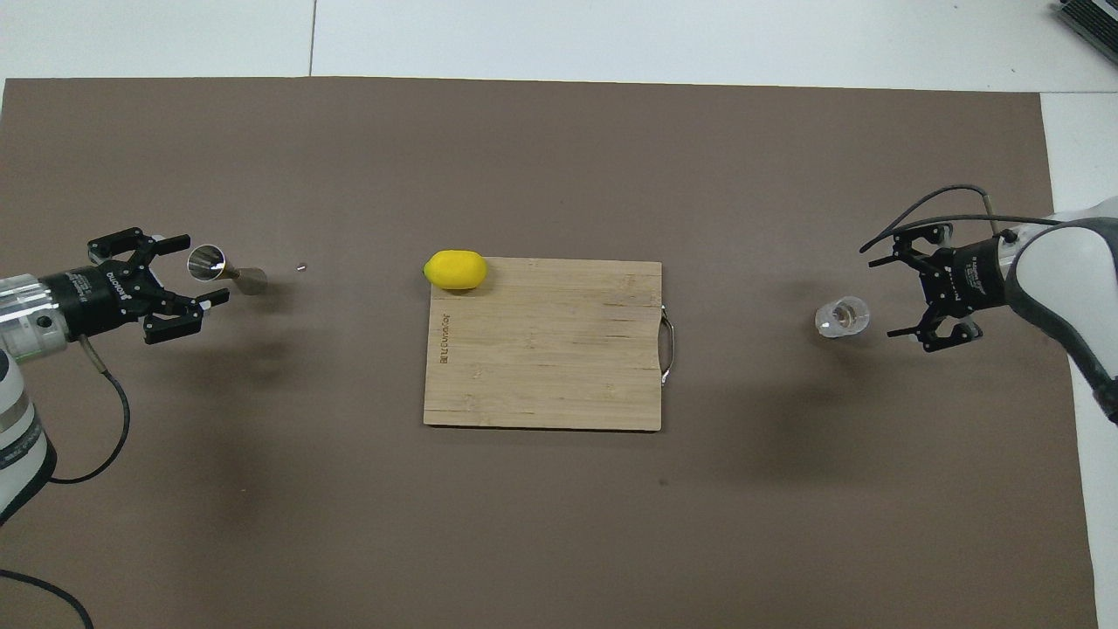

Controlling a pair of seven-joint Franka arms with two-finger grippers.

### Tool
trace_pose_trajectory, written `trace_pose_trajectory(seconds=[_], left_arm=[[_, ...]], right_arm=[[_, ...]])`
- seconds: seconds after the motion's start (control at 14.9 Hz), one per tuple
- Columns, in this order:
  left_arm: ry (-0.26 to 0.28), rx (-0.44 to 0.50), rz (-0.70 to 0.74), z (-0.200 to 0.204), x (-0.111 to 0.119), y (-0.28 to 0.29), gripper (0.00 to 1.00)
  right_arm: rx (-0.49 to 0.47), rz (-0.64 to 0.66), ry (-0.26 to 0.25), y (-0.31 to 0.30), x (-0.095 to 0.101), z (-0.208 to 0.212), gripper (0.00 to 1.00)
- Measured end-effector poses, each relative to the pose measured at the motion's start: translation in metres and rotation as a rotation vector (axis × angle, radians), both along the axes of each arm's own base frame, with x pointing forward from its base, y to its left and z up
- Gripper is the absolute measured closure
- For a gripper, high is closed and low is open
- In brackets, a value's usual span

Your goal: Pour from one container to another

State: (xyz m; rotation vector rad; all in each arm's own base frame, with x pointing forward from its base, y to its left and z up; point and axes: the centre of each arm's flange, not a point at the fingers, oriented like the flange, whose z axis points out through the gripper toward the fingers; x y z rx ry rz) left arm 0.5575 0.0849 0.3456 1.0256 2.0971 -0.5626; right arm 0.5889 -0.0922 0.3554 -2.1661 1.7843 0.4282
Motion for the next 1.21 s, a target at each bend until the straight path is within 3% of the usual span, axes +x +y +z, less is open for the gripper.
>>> trace_pose_trajectory(seconds=[0.54, 0.67, 0.88, 1.01, 1.08, 1.21], left_arm=[[0.007, 0.007, 0.016, -0.006, 0.001, 0.003, 0.07], [0.009, 0.008, 0.019, -0.008, 0.001, 0.004, 0.17], [0.009, 0.009, 0.021, -0.009, 0.001, 0.004, 0.20], [0.009, 0.010, 0.023, -0.009, 0.001, 0.005, 0.44], [0.009, 0.010, 0.023, -0.009, 0.001, 0.005, 0.49], [0.008, 0.008, 0.035, -0.009, 0.001, 0.008, 0.49]], right_arm=[[0.138, -0.071, 0.037, -0.038, -0.007, -0.061, 0.00], [0.178, -0.086, 0.037, -0.045, -0.009, -0.074, 0.00], [0.209, -0.090, 0.060, -0.043, -0.012, -0.084, 0.00], [0.227, -0.084, 0.075, -0.042, -0.014, -0.090, 0.00], [0.230, -0.082, 0.079, -0.042, -0.015, -0.091, 0.00], [0.233, -0.079, 0.086, -0.040, -0.017, -0.094, 0.00]])
